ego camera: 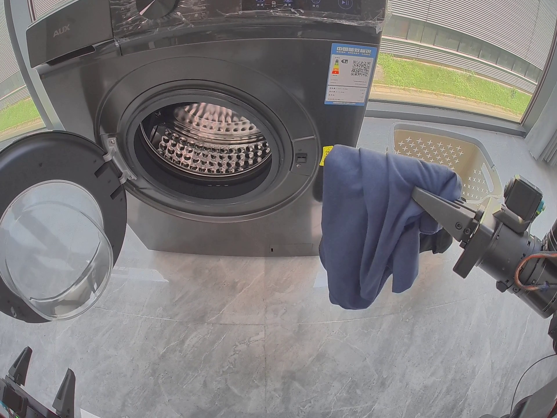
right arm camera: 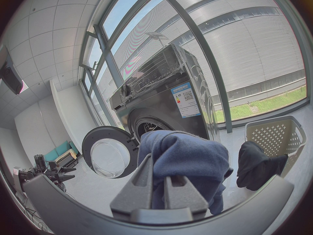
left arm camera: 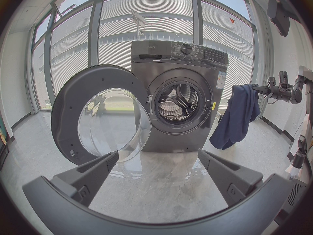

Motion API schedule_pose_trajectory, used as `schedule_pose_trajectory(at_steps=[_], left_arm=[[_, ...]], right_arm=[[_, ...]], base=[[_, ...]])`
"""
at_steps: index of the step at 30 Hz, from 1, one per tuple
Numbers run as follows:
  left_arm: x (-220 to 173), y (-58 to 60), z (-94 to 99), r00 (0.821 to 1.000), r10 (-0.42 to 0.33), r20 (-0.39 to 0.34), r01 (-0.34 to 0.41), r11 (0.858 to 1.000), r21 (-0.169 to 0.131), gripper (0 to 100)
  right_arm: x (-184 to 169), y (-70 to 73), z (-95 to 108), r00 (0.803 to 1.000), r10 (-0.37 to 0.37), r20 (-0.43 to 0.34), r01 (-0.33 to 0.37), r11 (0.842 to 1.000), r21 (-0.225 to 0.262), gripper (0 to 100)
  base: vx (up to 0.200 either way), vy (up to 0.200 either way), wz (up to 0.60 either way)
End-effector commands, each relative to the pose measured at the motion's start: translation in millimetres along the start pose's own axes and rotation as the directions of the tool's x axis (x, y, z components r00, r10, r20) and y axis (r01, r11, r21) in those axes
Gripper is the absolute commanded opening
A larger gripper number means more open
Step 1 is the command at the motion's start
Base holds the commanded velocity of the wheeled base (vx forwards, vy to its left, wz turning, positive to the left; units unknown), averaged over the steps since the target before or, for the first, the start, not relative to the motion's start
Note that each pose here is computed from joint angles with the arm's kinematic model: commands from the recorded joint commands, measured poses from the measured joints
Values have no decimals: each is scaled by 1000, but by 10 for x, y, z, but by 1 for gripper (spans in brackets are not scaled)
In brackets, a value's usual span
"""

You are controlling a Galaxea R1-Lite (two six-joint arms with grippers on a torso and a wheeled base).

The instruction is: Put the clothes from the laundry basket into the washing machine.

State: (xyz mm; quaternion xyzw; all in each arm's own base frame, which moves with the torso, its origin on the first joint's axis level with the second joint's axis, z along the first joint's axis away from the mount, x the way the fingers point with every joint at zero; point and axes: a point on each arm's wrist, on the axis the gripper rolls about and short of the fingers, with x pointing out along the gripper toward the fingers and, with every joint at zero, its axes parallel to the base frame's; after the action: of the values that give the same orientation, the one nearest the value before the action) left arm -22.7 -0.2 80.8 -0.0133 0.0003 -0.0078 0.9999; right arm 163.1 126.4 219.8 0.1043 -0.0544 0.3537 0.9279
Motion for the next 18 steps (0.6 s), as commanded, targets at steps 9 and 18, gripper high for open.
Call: schedule_pose_trajectory(at_steps=[9, 18], left_arm=[[-1, 1, -48, 1000, -1, 0, 1, 1000, 1, 100], [-1, 1, -48, 1000, -1, 0, 1, 1000, 1, 100]], right_arm=[[3, -7, -10, 1000, -2, -4, 2, 1000, 1, 0], [10, -10, -4, 1000, -5, 0, 5, 1000, 10, 0]], base=[[0, 67, 0], [0, 200, 0]])
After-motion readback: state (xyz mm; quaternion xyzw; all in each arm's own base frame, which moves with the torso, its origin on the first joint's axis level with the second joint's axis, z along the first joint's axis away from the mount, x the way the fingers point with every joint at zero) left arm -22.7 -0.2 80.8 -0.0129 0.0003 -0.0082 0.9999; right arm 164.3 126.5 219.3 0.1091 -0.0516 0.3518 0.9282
